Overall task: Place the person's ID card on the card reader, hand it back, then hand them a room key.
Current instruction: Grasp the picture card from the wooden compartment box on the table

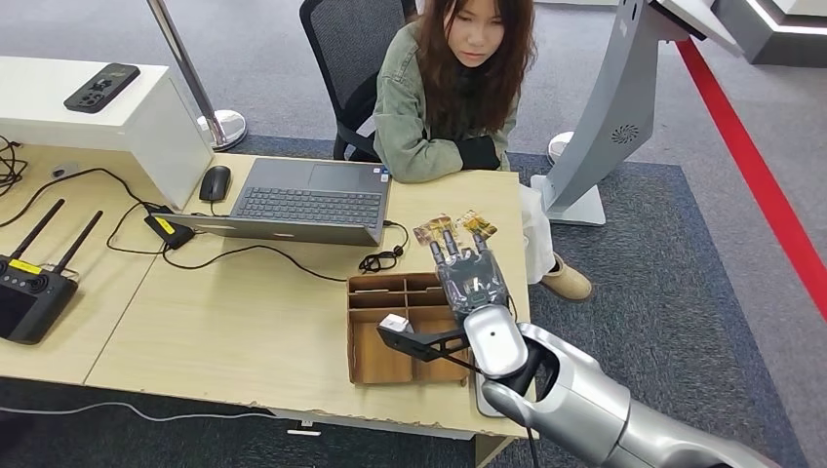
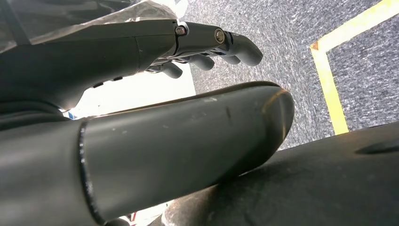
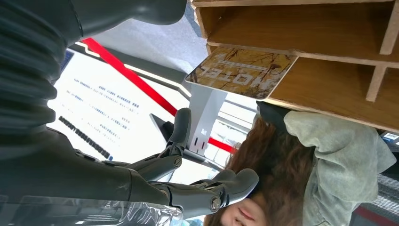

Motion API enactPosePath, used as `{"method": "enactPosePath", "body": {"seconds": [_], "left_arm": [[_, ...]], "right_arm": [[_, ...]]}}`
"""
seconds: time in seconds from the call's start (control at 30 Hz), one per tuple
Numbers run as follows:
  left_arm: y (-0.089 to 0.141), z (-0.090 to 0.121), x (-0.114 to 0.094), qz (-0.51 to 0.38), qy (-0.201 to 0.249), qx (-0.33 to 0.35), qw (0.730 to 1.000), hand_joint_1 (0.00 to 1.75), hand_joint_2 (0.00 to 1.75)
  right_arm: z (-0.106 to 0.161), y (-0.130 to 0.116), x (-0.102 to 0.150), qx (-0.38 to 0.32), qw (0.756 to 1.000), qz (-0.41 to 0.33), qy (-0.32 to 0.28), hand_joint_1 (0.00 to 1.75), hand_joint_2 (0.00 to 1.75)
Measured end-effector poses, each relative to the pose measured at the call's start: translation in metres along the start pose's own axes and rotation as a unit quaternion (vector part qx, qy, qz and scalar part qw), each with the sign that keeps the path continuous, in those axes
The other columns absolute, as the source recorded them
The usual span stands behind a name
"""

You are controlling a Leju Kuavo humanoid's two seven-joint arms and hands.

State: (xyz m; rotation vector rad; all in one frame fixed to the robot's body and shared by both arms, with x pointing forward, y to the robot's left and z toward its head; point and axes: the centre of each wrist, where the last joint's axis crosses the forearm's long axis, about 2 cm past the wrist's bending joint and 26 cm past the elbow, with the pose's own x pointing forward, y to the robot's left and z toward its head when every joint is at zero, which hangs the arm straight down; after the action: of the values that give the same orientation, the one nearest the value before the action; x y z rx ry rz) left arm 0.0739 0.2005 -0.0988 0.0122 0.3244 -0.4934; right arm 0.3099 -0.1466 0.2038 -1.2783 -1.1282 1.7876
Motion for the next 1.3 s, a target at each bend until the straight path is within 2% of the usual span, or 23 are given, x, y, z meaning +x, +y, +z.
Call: {"method": "enactPosePath", "body": {"seconds": [0.47,1.3], "left_arm": [[0.000,0.000,0.001,0.000,0.004,-0.001,1.000,0.00,0.00],[-0.002,0.001,0.002,0.000,0.003,-0.003,1.000,0.00,0.00]], "right_arm": [[0.003,0.004,0.001,-0.013,0.999,-0.051,0.008,0.17,1.75],[0.003,0.000,0.010,-0.016,0.998,-0.064,0.001,0.26,1.75]]}}
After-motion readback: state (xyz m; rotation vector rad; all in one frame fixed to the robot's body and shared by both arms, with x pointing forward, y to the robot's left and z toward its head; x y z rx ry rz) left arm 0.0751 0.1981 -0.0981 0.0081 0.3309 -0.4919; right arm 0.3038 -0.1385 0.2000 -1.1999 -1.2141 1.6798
